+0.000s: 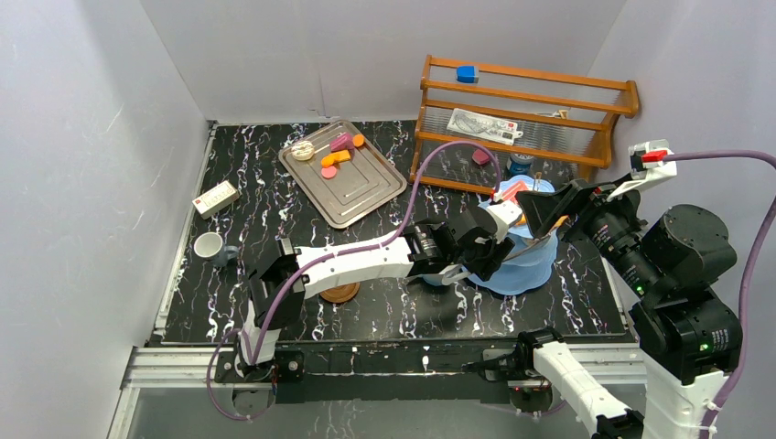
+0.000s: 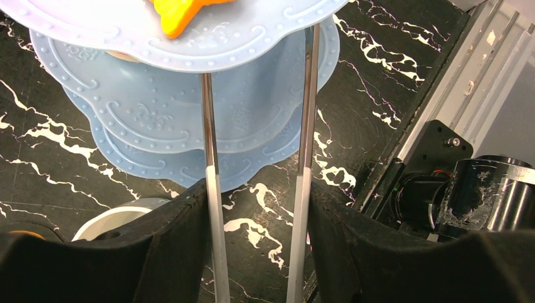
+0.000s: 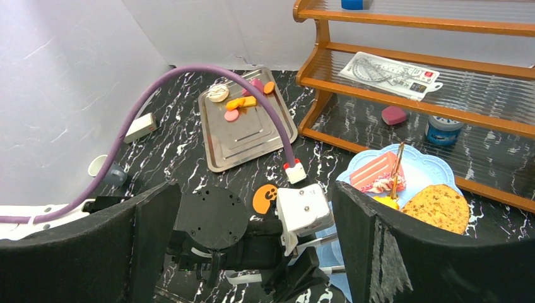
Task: Serve the afternoon tea
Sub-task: Place the desert on the desert table.
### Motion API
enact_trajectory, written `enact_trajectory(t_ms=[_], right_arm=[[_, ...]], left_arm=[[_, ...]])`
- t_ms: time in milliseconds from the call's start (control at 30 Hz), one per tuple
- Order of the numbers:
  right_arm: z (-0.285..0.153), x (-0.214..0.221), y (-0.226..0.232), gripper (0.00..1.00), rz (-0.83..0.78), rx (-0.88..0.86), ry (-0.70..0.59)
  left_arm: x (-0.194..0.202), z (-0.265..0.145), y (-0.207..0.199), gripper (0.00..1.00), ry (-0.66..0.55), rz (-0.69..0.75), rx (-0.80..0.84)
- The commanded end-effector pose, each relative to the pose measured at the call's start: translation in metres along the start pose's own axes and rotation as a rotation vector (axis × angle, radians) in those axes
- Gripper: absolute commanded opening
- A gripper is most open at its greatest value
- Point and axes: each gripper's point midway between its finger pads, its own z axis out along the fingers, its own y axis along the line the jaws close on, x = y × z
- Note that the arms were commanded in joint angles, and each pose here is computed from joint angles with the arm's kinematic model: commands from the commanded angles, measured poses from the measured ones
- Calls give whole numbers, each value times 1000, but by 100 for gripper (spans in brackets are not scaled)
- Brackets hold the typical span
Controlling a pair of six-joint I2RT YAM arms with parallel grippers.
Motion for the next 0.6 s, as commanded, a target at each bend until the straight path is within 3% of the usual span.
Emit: enact_trajectory(t_ms=[0, 567], right_arm=[[-8, -23, 10, 99, -10, -34, -83], [-7, -25, 11, 99, -3, -36, -84]], left_arm=[[-36, -33, -11, 51, -95, 1, 40], [-26, -56, -16, 50, -89, -15, 85]])
